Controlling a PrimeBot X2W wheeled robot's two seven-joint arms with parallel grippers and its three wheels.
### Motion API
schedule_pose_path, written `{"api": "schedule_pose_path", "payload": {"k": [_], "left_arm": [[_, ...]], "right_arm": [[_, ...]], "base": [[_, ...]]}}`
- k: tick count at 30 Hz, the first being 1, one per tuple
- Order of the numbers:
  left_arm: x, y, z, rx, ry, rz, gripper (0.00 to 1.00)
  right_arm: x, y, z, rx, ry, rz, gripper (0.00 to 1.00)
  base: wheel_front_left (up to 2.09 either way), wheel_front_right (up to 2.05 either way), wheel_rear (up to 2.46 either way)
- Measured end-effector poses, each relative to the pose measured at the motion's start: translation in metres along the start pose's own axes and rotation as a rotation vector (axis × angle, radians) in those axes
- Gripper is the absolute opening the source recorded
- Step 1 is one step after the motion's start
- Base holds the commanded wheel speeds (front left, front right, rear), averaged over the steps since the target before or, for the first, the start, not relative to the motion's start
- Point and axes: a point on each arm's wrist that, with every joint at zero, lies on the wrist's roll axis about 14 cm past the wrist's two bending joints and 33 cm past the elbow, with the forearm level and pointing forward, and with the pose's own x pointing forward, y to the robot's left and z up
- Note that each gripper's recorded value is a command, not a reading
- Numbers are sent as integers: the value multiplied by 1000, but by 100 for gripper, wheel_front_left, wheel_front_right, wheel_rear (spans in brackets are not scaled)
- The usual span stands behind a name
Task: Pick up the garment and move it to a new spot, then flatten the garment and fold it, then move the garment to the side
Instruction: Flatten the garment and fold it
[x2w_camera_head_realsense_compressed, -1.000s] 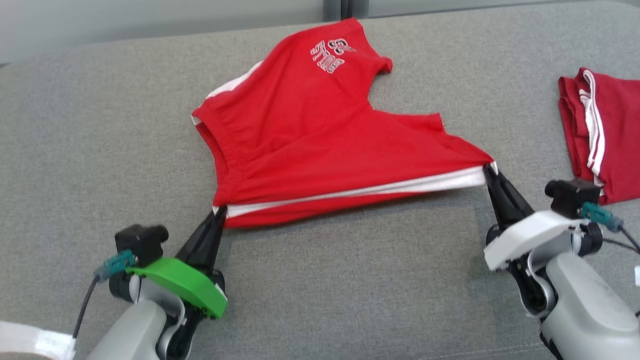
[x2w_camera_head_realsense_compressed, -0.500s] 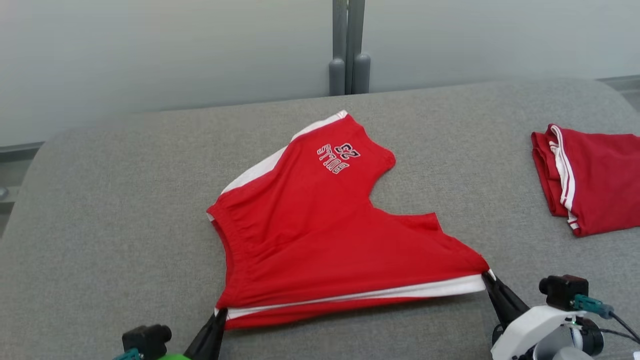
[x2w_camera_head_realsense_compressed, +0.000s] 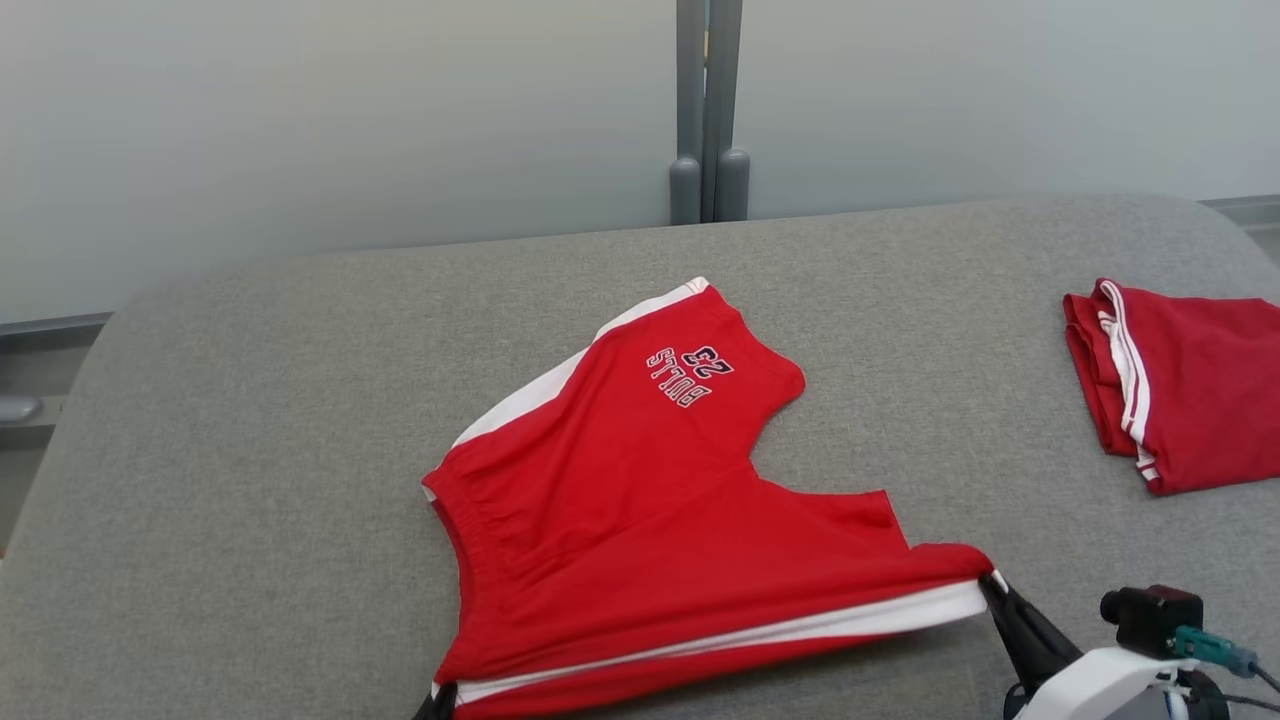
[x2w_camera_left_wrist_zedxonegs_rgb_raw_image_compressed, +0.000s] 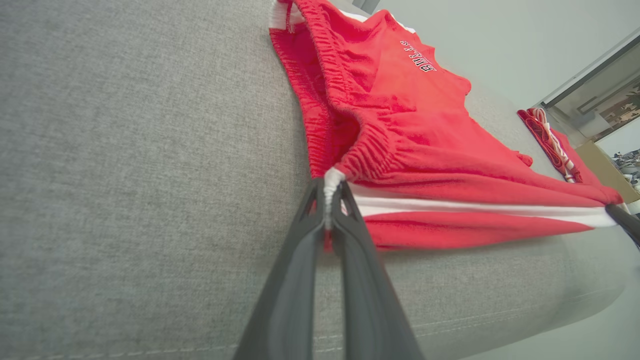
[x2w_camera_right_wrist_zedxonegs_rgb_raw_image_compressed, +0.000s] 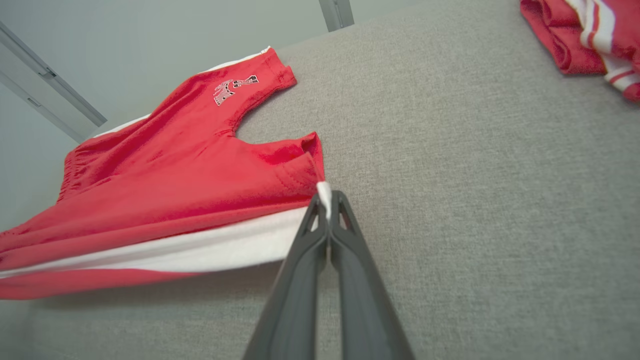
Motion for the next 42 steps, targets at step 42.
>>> {"api": "schedule_pose_path", "payload": {"k": [42], "left_arm": [[130, 7, 101, -79, -193, 9, 0]], "right_arm": [[300, 86, 55, -340, 27, 280, 0]], "base": [[0, 0, 0]]}}
